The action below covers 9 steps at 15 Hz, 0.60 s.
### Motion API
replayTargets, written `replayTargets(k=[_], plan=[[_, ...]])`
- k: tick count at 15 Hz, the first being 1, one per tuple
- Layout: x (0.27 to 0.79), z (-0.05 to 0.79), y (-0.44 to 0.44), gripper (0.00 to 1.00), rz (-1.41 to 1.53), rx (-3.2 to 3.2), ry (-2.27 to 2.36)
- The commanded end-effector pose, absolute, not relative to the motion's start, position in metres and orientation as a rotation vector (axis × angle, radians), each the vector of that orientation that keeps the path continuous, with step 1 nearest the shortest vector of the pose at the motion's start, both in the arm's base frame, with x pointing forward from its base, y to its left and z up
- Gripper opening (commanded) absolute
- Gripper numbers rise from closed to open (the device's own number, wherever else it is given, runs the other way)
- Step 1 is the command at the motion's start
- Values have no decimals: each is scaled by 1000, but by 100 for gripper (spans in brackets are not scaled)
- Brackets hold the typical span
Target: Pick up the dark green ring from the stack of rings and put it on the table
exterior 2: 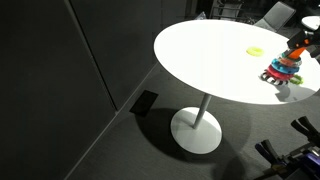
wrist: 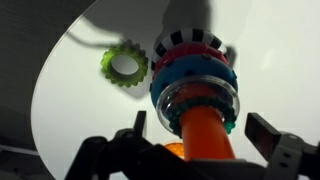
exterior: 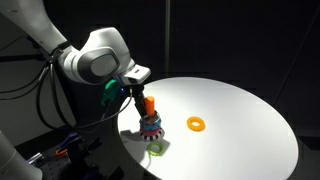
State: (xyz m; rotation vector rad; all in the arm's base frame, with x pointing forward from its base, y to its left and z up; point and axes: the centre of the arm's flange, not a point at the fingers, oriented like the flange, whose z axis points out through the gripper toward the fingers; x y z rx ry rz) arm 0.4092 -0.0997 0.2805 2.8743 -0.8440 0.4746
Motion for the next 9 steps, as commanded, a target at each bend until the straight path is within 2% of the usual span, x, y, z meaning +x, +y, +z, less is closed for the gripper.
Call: replayTargets(k=[1, 9], plan=[[408, 275, -100, 100, 495, 2878, -858], [409, 264, -100, 100, 490, 2901, -880]])
